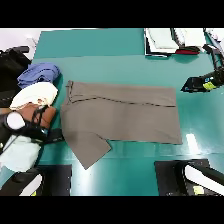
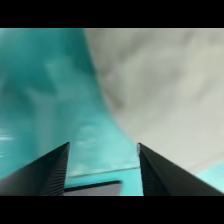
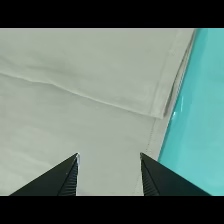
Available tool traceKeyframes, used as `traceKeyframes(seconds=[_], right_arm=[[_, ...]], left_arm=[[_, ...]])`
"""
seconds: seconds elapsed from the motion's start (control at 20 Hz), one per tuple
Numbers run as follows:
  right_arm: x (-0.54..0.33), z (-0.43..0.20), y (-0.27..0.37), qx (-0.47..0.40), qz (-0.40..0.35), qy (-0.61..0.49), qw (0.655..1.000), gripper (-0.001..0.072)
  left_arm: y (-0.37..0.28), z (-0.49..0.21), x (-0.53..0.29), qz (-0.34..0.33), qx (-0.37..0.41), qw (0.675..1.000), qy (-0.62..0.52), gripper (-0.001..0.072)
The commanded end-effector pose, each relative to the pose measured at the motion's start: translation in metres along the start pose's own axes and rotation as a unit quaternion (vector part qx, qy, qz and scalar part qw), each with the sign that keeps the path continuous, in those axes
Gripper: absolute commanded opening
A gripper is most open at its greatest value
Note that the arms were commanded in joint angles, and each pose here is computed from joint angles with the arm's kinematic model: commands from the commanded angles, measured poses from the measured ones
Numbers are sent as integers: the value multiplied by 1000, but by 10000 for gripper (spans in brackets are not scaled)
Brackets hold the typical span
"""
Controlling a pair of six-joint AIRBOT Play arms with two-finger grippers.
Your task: Fold the shirts.
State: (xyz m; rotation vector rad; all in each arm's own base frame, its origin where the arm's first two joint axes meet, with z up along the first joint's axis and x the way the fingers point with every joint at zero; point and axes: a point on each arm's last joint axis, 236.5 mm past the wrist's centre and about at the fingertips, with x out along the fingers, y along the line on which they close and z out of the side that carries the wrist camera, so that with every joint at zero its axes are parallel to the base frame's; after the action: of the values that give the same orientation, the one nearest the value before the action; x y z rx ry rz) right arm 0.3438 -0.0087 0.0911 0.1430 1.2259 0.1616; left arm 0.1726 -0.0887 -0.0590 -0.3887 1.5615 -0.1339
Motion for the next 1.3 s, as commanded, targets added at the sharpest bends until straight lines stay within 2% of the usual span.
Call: traceKeyframes(seconds=[0.0, 0.25, 0.35, 0.4, 0.45, 0.5, 0.65, 0.7, 0.75, 0.8, 0.9, 0.95, 1.15, 1.25], right_arm=[[-5, -2, 6, -6, 2, -3, 1000, 440], [-5, -6, 8, -1, 4, 7, 1000, 439], [-5, -8, 8, -1, 5, 11, 1000, 439], [-5, -12, 7, 0, 5, 19, 1000, 439], [-4, -19, 5, 6, 6, 31, 999, 438], [0, -31, -1, 19, 6, 47, 999, 438], [22, -97, -37, 89, -13, 111, 990, 442], [31, -128, -50, 117, -22, 140, 983, 481], [41, -163, -60, 154, -24, 171, 973, 609], [52, -194, -61, 197, -9, 195, 961, 633], [74, -236, -50, 256, 23, 226, 940, 603], [84, -250, -41, 268, 43, 235, 933, 515], [114, -246, -26, 262, 61, 202, 942, 498], [118, -236, -21, 238, 63, 201, 948, 351]], left_arm=[[-18, -14, 27, -72, -43, 996, -16, 486], [-27, 7, 35, -109, -68, 989, -68, 483], [-42, 19, 29, -144, -65, 983, -93, 348], [-45, 23, 27, -151, -63, 981, -102, 226], [-47, 23, 26, -152, -53, 982, -101, 62], [-49, 20, 23, -151, -27, 984, -95, 25], [-50, 15, 11, -132, 18, 988, -78, 23], [-50, 16, 6, -126, 29, 988, -78, 23], [-50, 18, 1, -122, 39, 989, -80, 23], [-51, 20, -2, -120, 45, 988, -82, 24], [-54, 23, -7, -120, 55, 987, -89, 24], [-54, 23, -7, -120, 57, 987, -88, 24], [-54, 21, -6, -120, 58, 988, -83, 24], [-53, 21, -6, -120, 58, 988, -83, 24]])
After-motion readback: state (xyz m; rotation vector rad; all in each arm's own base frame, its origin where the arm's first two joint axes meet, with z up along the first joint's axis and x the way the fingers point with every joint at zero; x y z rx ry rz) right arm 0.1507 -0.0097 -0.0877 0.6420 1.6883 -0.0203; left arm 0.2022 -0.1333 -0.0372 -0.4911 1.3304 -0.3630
